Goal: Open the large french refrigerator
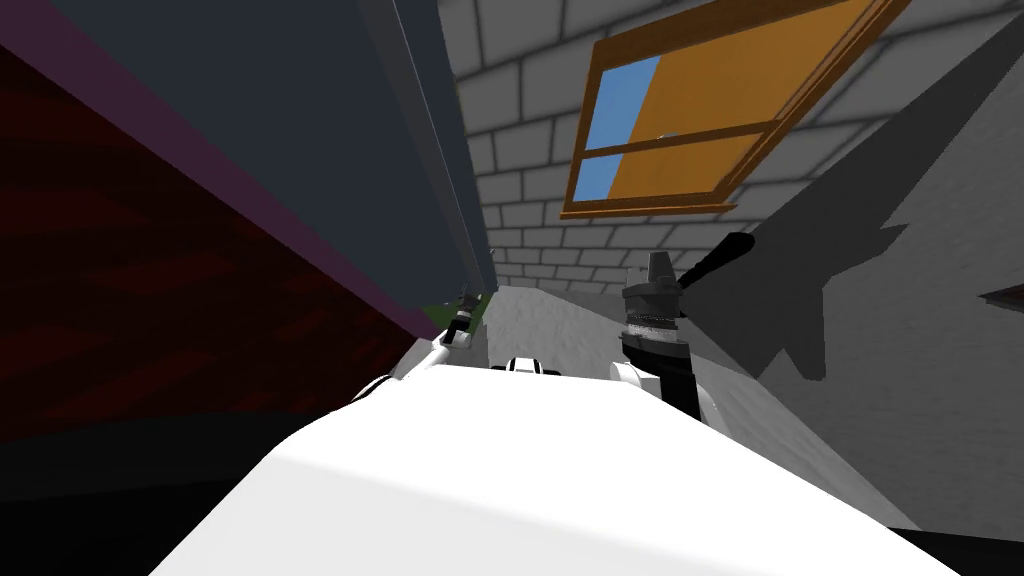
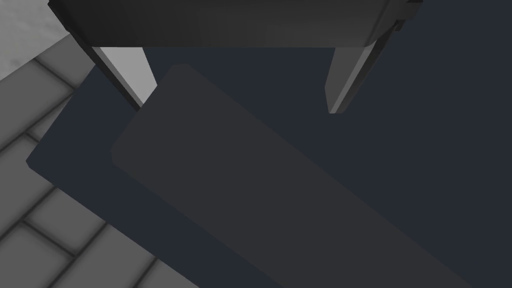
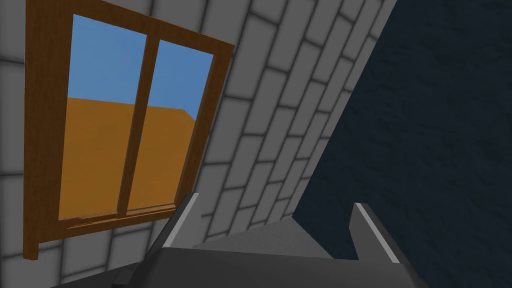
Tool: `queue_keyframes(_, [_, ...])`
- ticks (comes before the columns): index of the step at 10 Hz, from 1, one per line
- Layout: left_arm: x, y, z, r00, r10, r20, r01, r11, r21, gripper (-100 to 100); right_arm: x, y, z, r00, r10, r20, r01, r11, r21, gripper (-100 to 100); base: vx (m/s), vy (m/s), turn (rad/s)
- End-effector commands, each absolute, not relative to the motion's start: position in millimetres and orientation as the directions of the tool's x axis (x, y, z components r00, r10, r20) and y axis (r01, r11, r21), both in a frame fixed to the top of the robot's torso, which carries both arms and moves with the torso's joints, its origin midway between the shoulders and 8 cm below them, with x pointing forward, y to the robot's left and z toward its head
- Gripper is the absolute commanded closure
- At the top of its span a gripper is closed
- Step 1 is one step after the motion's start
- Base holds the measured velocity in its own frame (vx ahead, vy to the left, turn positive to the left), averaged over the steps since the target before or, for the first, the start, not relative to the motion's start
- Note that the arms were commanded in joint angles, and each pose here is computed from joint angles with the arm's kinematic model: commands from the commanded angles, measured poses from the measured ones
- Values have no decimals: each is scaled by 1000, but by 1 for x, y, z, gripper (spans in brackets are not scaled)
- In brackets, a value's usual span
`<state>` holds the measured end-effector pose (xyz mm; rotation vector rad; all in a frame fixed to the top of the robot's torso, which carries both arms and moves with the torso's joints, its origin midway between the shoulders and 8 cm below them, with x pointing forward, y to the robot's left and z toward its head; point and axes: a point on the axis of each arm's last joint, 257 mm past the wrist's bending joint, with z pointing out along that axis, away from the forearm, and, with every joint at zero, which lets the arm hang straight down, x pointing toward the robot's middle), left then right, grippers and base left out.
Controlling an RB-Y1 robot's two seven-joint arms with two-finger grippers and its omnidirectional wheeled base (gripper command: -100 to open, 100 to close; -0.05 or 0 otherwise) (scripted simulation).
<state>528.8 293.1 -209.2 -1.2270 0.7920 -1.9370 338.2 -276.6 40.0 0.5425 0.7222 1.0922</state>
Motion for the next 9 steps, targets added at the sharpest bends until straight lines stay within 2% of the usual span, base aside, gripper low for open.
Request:
queue_keyframes(1, [532, 345, -196, -246, -833, 495, 292, -551, -782, -100, 338, -277, 40, 277, 927, -254, -596, 373, 711, 0, -89, -49, -231])
queue_keyframes(3, [531, 384, -185, -203, -844, 496, 332, -536, -776, -100, 338, -277, 40, 277, 927, -254, -596, 373, 711, 0, -108, -60, -291])
queue_keyframes(5, [531, 387, -183, -199, -845, 497, 337, -535, -775, -100, 338, -277, 40, 277, 927, -254, -596, 373, 711, 0, -14, -14, -63])
queue_keyframes(7, [527, 428, -169, -156, -853, 498, 382, -517, -766, -100, 338, -277, 40, 277, 927, -254, -596, 373, 711, 0, -73, -40, -295])
queue_keyframes(8, [528, 420, -185, -143, -852, 503, 342, -520, -783, -100, 338, -277, 40, 277, 927, -254, -596, 373, 711, 0, -14, -9, -36])
queue_keyframes(9, [528, 423, -189, -134, -852, 506, 338, -519, -785, 0, 338, -277, 40, 277, 927, -254, -596, 373, 711, 0, 5, 2, 0])
